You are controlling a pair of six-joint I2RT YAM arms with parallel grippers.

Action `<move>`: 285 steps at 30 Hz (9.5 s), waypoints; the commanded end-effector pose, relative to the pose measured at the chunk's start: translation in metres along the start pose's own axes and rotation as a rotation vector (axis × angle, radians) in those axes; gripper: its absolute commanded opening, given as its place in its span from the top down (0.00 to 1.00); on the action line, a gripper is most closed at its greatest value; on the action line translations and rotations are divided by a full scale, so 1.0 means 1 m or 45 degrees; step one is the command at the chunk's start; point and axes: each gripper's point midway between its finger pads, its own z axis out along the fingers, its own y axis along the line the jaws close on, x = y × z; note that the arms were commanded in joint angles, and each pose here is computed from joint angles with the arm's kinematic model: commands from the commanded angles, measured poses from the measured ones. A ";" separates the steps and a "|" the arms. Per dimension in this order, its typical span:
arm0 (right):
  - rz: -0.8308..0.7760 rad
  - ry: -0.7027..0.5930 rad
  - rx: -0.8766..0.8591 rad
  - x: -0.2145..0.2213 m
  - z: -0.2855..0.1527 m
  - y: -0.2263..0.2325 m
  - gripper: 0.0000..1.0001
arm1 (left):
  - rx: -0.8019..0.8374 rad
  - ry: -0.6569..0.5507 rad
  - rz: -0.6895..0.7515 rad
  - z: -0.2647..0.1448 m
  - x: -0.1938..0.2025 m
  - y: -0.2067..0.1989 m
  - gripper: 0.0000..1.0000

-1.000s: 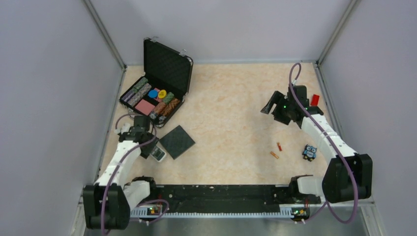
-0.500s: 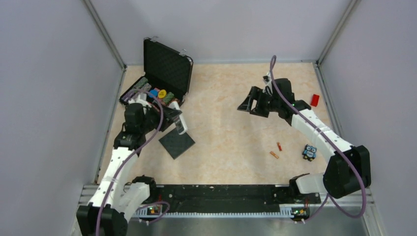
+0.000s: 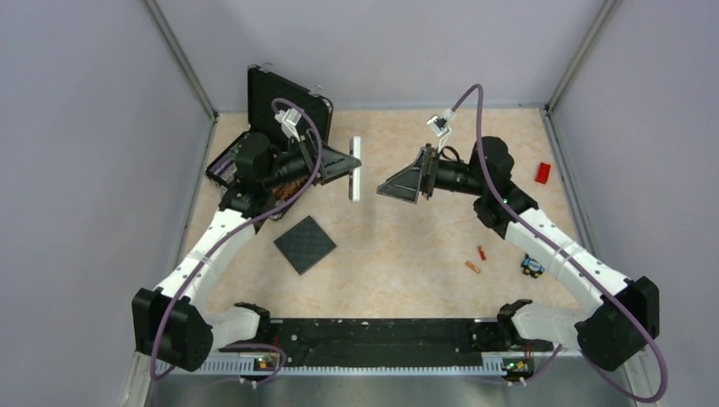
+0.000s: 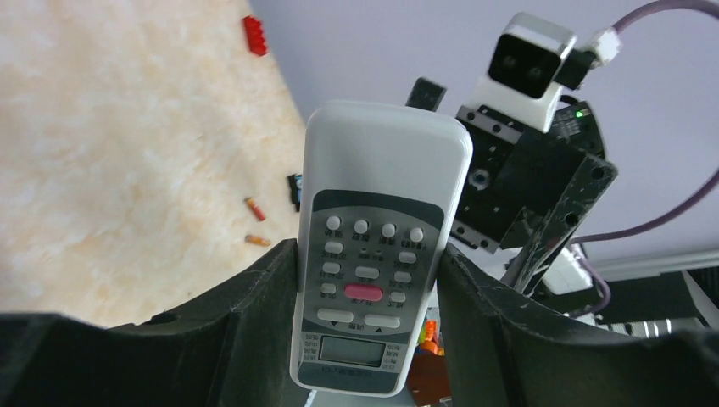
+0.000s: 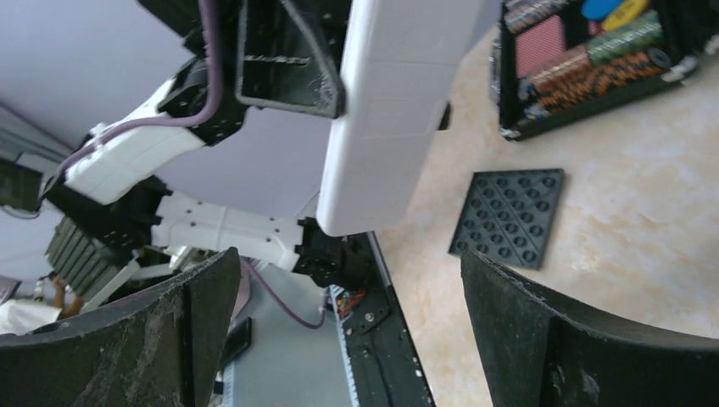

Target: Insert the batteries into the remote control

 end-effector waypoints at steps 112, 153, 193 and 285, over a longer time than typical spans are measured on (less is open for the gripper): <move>-1.253 -0.013 -0.713 -0.037 -0.039 0.147 0.02 | 0.585 0.446 0.360 -0.052 0.076 -0.153 1.00; -1.018 0.164 -0.927 -0.015 -0.015 0.143 1.00 | 0.563 0.425 0.406 -0.039 0.080 -0.150 0.20; 0.081 -0.156 0.101 -0.029 0.009 -0.013 0.96 | 0.044 -0.225 0.345 -0.016 0.019 -0.056 1.00; 0.470 0.049 1.000 0.108 -0.011 -0.273 1.00 | -0.674 0.276 0.217 -0.003 0.071 0.152 1.00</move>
